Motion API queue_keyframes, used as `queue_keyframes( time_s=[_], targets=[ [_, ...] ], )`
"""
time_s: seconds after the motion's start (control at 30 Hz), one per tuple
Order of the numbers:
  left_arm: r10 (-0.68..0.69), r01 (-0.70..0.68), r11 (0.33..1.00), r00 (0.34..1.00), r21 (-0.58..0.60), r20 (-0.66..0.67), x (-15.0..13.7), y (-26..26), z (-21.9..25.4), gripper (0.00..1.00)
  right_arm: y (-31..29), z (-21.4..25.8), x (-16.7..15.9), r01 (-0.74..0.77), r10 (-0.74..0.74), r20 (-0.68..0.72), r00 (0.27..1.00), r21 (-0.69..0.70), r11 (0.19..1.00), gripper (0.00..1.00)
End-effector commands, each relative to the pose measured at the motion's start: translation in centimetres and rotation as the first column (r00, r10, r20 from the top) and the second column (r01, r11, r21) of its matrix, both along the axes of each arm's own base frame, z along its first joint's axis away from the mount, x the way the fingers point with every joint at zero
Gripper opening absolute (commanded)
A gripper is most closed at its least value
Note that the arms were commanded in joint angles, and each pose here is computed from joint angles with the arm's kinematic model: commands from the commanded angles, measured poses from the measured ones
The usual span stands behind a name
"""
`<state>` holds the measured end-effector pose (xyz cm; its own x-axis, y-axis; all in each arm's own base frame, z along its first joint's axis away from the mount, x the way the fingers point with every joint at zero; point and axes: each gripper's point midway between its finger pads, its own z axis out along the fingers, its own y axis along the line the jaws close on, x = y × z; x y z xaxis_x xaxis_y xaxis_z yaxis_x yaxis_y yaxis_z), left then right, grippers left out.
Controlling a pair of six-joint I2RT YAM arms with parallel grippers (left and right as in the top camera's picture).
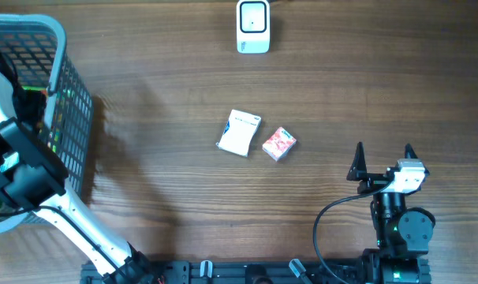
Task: Scan the item barcode
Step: 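Reach into the basket and grasp the green candy bag with left gripper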
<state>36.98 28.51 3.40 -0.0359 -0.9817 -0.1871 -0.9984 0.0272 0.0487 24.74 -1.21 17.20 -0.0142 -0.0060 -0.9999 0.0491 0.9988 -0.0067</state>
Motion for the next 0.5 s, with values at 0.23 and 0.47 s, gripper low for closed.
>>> queue_keyframes(
  time_s=[0.23, 0.47],
  targets=[
    [0.009, -0.014, 0.999, 0.99, 0.037, 0.14, -2.8, -1.6, 13.2, 0.04, 0.1, 0.2, 0.0, -0.006, 0.006, 0.01, 1.0, -0.018, 1.0, 1.0],
    [-0.16, -0.04, 0.951, 0.784, 0.306, 0.6, -9.4, -9.7, 35.5, 0.04, 0.1, 0.2, 0.0, -0.006, 0.006, 0.011, 1.0, -0.018, 1.0, 1.0]
  ],
)
